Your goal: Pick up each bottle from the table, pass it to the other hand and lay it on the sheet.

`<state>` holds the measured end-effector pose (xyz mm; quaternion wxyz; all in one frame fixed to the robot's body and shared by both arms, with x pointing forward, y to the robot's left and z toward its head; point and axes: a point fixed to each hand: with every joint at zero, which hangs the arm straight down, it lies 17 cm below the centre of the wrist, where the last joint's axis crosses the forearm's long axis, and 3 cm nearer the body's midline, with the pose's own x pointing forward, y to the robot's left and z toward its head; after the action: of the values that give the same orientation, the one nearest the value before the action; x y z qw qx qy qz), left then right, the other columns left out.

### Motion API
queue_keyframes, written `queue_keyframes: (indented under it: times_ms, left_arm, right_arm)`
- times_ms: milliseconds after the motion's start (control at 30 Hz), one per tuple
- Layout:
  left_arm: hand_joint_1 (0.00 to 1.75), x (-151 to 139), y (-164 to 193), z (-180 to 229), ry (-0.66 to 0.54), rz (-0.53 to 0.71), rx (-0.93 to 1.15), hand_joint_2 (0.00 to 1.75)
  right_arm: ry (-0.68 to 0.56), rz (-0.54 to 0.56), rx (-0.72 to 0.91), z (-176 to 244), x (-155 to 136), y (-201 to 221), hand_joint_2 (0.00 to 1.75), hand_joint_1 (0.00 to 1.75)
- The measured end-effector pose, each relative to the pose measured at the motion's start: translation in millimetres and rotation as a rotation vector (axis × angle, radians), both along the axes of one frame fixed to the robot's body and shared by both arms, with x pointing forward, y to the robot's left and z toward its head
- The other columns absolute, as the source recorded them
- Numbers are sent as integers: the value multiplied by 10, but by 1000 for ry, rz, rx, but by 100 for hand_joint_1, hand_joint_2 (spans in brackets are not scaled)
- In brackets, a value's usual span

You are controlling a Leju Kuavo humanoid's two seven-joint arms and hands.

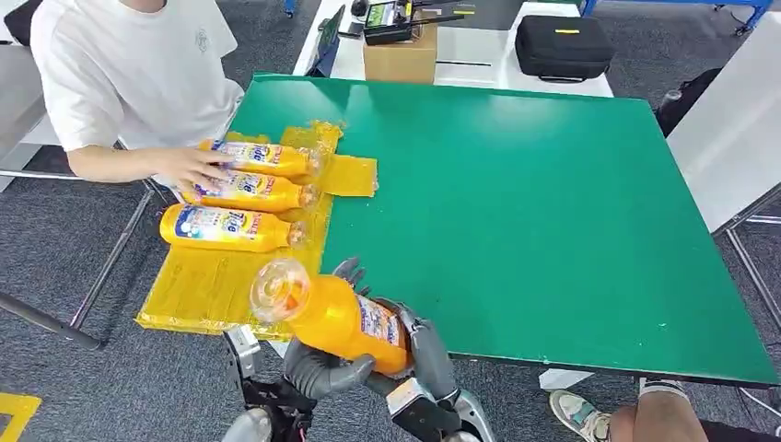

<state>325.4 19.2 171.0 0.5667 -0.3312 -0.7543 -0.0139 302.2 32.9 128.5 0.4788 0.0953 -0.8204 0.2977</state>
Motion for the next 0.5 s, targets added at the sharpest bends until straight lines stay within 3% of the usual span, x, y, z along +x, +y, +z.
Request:
queue_keyframes:
  times_ms: [500]
  left_arm:
    - [0, 16, 46, 19, 25, -35, -50, 175]
  right_arm:
    - [26, 34, -34, -155, 41, 89, 175, 175]
